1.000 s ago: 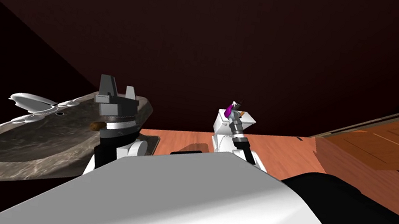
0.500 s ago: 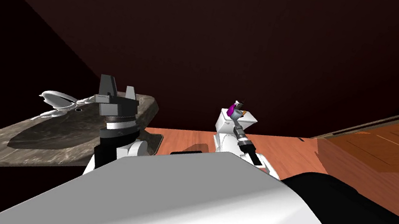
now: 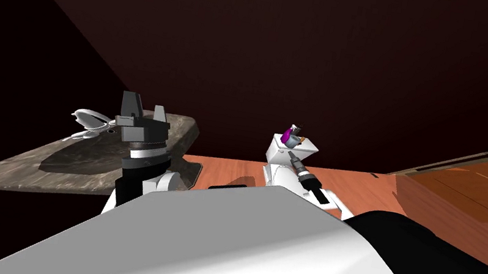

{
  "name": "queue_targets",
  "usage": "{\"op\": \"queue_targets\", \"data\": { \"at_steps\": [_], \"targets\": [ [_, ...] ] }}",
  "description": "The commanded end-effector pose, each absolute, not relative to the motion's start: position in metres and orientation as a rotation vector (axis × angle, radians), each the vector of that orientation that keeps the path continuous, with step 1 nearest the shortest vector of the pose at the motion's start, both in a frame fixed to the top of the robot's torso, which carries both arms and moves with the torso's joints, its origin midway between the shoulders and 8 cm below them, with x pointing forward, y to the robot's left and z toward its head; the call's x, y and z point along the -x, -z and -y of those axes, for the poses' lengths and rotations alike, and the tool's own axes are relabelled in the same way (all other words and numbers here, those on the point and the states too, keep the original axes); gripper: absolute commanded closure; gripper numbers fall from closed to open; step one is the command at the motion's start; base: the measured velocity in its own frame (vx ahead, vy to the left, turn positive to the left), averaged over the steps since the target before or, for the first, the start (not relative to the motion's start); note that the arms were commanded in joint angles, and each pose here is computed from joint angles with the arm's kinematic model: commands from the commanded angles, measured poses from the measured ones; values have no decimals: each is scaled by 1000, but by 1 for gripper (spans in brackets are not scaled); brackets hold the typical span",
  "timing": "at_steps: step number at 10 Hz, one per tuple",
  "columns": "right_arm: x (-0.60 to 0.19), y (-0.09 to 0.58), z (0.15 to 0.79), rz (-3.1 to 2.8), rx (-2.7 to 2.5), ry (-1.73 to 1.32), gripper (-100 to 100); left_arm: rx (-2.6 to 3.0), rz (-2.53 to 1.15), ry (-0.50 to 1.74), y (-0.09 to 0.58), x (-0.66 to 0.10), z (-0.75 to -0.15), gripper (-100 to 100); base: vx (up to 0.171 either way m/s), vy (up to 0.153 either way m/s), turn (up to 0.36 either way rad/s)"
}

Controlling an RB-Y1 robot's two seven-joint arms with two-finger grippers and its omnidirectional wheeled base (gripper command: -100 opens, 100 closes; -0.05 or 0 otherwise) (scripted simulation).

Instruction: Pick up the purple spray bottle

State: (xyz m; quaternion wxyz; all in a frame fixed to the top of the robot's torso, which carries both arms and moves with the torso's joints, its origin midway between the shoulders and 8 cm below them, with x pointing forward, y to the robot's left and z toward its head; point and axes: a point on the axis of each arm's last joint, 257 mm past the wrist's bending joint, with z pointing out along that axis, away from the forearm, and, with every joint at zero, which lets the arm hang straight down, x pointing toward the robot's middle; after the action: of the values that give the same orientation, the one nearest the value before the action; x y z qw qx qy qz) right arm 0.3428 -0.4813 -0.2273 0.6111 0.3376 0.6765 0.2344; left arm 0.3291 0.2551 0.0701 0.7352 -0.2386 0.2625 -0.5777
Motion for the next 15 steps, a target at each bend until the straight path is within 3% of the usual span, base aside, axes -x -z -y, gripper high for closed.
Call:
{"op": "queue_targets", "data": {
  "at_steps": [1, 10, 15],
  "targets": [
    [-339, 241, 506, -1629, -760, -433, -100, 524, -577, 1270, -70, -329, -255, 0, 13, 33, 88],
    [-327, 244, 594, -1818, -601, -79, -100, 524, -577, 1269, -70, -329, -255, 0, 41, -6, 91],
    [-331, 224, 642, -1886, -474, 125, -100, 524, -577, 1269, -70, -329, -255, 0, 92, -52, 147]
  ]
}}
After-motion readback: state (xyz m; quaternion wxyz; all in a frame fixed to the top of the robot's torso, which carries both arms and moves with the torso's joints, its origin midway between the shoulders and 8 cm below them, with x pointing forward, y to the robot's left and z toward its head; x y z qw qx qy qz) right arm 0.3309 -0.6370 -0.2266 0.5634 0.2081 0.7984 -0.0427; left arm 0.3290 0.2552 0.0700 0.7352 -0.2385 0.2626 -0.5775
